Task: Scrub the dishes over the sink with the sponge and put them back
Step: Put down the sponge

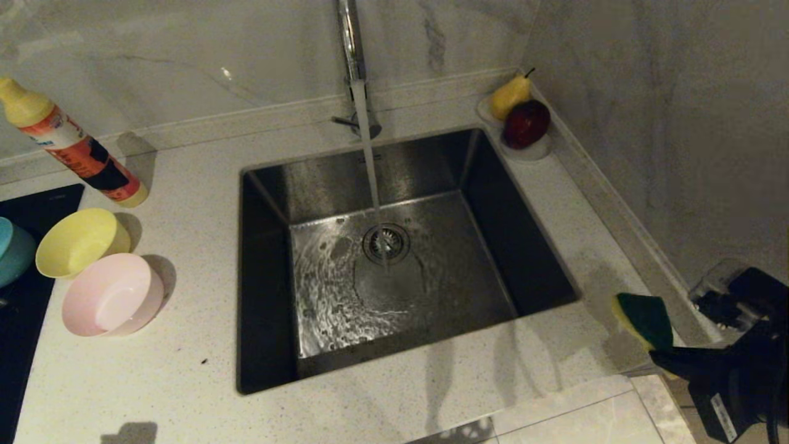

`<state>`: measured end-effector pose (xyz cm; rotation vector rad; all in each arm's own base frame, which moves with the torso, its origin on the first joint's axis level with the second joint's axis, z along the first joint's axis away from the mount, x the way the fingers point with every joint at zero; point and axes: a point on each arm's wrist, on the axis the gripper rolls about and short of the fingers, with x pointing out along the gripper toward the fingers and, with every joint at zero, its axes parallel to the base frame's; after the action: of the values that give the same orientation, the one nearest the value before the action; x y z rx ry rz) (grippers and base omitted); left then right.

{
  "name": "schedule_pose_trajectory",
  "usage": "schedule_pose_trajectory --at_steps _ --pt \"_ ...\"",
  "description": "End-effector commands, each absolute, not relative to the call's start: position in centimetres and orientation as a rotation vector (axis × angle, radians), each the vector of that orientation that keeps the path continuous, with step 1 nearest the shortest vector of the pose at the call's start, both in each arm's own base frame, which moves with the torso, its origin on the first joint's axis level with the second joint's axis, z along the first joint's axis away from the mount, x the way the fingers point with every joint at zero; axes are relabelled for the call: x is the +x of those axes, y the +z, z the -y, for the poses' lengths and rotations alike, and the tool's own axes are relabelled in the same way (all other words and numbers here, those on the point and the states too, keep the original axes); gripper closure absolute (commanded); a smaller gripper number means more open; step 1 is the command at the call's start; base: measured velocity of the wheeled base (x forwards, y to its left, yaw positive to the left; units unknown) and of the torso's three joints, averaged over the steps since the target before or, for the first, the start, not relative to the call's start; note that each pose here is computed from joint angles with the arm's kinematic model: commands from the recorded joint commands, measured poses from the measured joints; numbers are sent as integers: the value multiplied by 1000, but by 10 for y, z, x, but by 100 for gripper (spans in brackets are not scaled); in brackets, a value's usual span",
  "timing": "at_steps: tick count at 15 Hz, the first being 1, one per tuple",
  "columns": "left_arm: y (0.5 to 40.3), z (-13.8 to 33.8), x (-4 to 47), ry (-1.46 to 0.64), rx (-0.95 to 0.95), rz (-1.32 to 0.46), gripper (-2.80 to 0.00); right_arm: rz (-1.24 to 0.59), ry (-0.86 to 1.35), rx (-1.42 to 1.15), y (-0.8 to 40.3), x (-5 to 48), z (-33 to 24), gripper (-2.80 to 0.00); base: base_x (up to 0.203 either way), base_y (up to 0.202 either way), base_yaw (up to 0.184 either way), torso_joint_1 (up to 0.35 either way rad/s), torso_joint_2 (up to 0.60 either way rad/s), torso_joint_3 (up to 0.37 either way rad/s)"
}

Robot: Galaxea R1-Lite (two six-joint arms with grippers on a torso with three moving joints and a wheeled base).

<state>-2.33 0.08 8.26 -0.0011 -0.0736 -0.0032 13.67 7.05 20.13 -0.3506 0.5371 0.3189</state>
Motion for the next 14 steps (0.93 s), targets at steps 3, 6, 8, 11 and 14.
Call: schedule_pose_trajectory --at_steps 3,6,8,11,14 --pt "75 -1 -21 -3 -1 43 0 -585 259 -442 186 149 -72 0 0 0 0 0 0 0" --pt "75 -1 -21 -3 -1 43 0 -546 220 -439 171 177 -74 0 0 0 0 0 0 0" --pt "75 -1 -21 -3 -1 43 0 -520 205 -425 165 198 -68 0 0 0 0 0 0 0" --pt "75 -1 -21 -3 -1 43 0 -541 191 -413 160 216 -63 0 0 0 0 0 0 0" --pt "75 -1 -21 -3 -1 43 0 -546 187 -392 160 231 -59 0 0 0 0 0 0 0"
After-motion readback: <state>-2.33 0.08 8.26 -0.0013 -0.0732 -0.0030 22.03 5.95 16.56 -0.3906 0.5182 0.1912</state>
